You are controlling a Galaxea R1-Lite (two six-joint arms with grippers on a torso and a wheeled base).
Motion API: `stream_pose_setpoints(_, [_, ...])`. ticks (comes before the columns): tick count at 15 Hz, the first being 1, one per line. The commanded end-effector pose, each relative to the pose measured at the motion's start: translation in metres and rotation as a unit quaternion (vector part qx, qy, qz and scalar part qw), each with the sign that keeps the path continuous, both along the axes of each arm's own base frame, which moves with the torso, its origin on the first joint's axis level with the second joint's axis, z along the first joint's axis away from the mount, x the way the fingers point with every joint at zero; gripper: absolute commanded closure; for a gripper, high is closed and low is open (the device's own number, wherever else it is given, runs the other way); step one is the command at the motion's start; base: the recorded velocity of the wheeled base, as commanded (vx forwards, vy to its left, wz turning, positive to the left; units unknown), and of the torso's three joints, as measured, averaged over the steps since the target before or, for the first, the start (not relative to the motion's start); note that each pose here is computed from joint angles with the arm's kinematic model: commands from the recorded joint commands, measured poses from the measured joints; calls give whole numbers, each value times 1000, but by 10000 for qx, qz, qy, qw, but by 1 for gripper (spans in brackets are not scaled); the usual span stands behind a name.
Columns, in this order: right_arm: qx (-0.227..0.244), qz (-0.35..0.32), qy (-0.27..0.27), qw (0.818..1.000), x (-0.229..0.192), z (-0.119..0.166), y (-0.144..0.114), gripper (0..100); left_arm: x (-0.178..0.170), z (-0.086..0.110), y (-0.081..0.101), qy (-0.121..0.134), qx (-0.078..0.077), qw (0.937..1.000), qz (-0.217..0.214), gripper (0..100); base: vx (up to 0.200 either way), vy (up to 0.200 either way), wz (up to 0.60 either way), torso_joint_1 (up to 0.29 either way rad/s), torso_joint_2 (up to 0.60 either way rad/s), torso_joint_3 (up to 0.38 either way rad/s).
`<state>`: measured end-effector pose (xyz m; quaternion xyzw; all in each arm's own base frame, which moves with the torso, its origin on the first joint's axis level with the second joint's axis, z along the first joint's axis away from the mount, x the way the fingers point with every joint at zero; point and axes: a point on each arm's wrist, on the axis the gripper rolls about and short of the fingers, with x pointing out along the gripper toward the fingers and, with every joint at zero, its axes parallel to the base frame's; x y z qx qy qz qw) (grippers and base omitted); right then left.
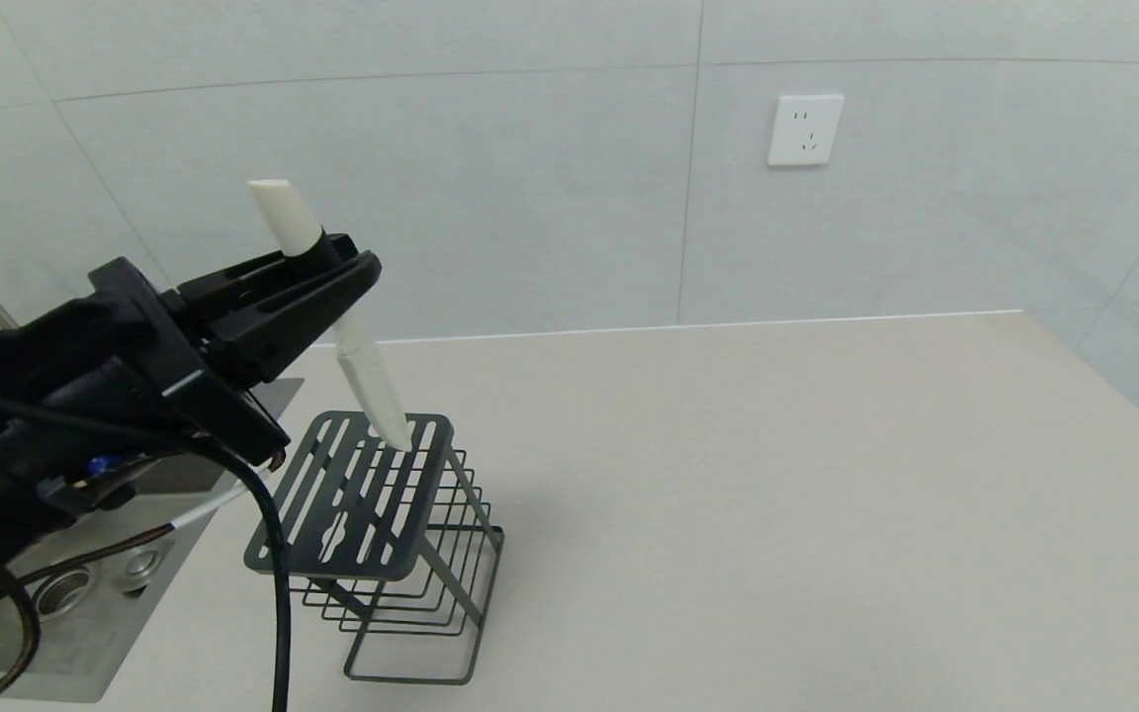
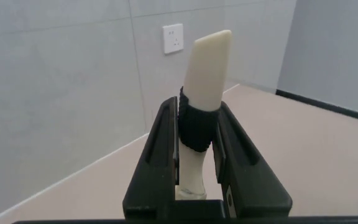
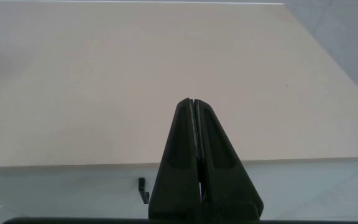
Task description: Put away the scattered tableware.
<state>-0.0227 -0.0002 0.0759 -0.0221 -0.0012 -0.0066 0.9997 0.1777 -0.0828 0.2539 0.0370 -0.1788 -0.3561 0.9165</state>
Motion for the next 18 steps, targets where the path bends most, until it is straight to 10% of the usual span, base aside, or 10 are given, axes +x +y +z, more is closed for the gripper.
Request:
stream_pose_setpoints(1, [-1,-3,14,10000,0,0,0,100,1,0,5,-61,62,9999,69,100,0,0,0,0,0,0])
stream_pose_setpoints(18, [99,-3,20,9999,0,-1,0,100,24,-13,4,121,55,9999,67,100,0,0,0,0,0,0])
